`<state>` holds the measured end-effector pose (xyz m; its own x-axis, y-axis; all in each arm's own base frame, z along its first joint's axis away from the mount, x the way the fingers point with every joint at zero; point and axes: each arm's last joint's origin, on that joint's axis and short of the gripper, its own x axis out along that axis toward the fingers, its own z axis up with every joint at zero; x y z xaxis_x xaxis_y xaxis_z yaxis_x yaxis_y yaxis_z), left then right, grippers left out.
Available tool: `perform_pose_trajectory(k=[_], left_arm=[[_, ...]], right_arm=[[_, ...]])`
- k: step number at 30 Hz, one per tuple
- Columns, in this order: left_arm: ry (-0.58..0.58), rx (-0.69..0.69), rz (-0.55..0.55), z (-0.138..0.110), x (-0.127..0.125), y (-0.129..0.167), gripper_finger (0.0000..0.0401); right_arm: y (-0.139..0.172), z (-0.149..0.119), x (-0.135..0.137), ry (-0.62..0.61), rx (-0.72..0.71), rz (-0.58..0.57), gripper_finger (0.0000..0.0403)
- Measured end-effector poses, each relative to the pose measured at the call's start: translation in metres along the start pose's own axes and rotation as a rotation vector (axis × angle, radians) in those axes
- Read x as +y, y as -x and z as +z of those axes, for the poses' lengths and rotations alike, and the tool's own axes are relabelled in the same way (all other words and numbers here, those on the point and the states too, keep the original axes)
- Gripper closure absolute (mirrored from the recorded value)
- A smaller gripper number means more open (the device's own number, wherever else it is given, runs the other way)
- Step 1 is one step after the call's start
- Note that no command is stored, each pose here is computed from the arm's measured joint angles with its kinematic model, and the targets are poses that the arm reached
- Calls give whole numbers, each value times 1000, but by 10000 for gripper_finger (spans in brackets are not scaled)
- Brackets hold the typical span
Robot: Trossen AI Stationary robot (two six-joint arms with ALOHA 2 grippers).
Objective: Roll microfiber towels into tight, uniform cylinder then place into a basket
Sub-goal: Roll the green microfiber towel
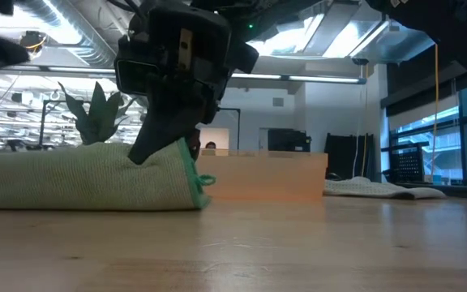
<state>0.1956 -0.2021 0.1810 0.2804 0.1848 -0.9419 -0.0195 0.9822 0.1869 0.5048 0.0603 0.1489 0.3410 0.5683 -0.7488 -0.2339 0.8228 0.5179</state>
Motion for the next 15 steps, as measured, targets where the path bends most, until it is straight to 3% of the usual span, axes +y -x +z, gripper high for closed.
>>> perform_pose_trajectory(k=[3,15], left_arm=[[-9,-14,65,1,4,5,320],[44,-28,74,5,12,-11,321]], right_arm=[[0,0,0,0,-1,-8,385],[0,0,0,0,-1,-10,384]])
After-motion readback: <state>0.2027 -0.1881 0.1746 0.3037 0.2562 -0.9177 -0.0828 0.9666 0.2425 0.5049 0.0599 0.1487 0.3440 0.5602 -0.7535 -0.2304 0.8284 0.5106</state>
